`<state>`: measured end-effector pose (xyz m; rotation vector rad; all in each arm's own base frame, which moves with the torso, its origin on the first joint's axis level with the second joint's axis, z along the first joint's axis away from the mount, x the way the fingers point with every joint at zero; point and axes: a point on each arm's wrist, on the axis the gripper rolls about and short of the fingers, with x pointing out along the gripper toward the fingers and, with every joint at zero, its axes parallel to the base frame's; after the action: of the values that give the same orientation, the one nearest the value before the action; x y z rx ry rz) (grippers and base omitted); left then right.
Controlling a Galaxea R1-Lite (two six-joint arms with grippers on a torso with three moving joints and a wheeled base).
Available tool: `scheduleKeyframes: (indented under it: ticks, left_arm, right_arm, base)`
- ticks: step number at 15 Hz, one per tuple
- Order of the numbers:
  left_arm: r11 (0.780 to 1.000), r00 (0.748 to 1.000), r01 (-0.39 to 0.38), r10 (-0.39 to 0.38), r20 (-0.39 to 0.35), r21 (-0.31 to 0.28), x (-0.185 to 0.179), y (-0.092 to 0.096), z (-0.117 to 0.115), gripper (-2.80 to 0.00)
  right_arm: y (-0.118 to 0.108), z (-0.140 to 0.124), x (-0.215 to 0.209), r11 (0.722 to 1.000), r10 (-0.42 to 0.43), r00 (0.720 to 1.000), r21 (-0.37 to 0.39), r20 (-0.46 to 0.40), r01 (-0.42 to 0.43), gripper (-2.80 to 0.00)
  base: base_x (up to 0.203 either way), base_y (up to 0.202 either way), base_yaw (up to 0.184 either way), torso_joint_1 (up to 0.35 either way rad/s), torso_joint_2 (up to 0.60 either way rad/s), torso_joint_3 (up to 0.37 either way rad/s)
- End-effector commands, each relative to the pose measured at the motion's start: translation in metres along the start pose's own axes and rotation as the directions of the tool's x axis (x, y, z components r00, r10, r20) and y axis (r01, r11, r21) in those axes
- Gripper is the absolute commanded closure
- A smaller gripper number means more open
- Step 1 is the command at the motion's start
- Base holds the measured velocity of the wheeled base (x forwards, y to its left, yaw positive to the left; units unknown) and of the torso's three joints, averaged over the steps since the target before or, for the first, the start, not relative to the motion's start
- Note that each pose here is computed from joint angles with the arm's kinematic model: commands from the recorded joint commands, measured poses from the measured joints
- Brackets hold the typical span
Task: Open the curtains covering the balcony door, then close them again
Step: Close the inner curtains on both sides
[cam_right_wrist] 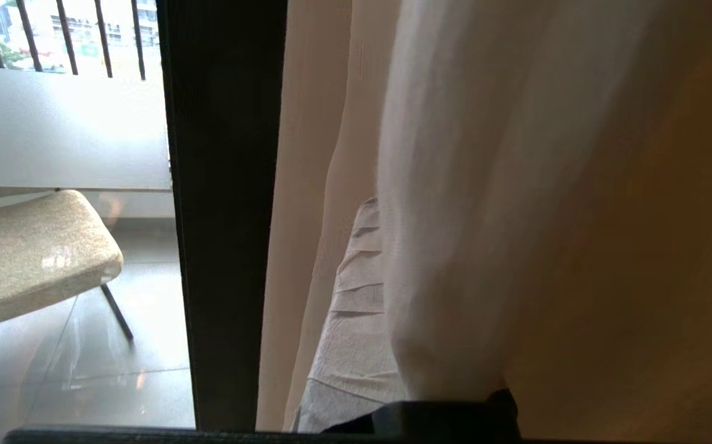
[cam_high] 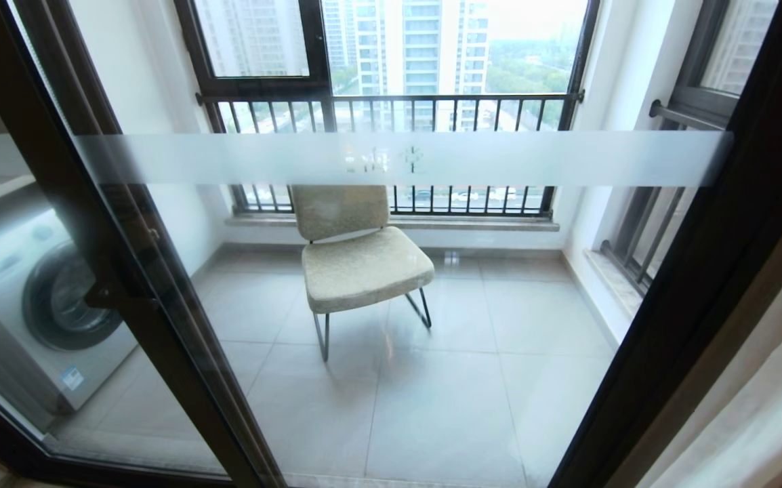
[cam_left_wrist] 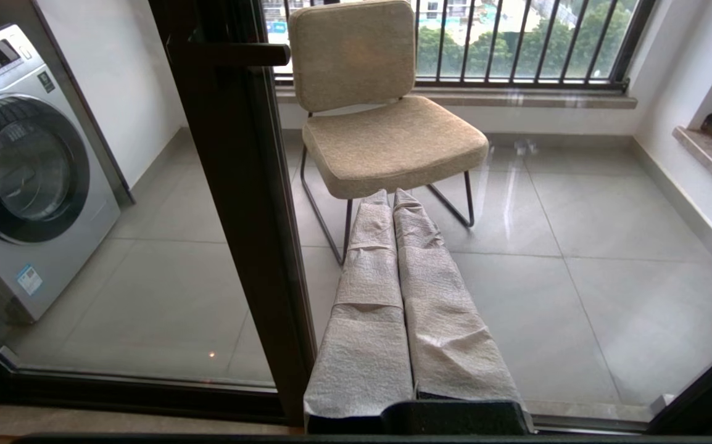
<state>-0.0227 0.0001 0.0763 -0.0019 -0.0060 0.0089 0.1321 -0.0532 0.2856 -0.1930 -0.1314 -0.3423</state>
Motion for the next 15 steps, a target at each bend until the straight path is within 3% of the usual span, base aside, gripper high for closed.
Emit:
scheduleKeyframes:
  ticks: [1, 4, 7, 15]
  left_arm:
    - [1.0, 1.0, 0.0, 0.0, 0.0, 0.0, 0.0, 0.0, 0.0001, 0.0]
    - [1.0, 1.0, 0.0, 0.0, 0.0, -0.001, 0.0, 0.0, 0.0001, 0.0]
    - [1.0, 1.0, 0.0, 0.0, 0.0, -0.001, 0.0, 0.0, 0.0001, 0.0]
    - [1.0, 1.0, 0.0, 0.0, 0.0, 0.0, 0.0, 0.0, 0.0001, 0.0]
  right_arm:
    - [0.0, -0.0029, 0.008, 1.0, 0.006, 1.0, 0.0, -0.022, -0.006, 0.0]
    - [0.0003, -0.0037, 0.0085, 1.0, 0.014, 1.0, 0.001, -0.026, -0.014, 0.0]
    - [0.002, -0.0038, 0.0083, 0.997, 0.081, 0.997, 0.003, -0.018, -0.081, 0.0]
    - [0.0032, -0.0051, 0.0107, 0.995, 0.098, 0.995, 0.006, -0.021, -0.098, 0.0]
  base:
    - [0.0, 0.0, 0.0, 0.0, 0.0, 0.0]
    - [0.0, 0.0, 0.0, 0.0, 0.0, 0.0]
    - [0.0, 0.0, 0.0, 0.0, 0.0, 0.0]
    - [0.0, 0.0, 0.0, 0.0, 0.0, 0.0]
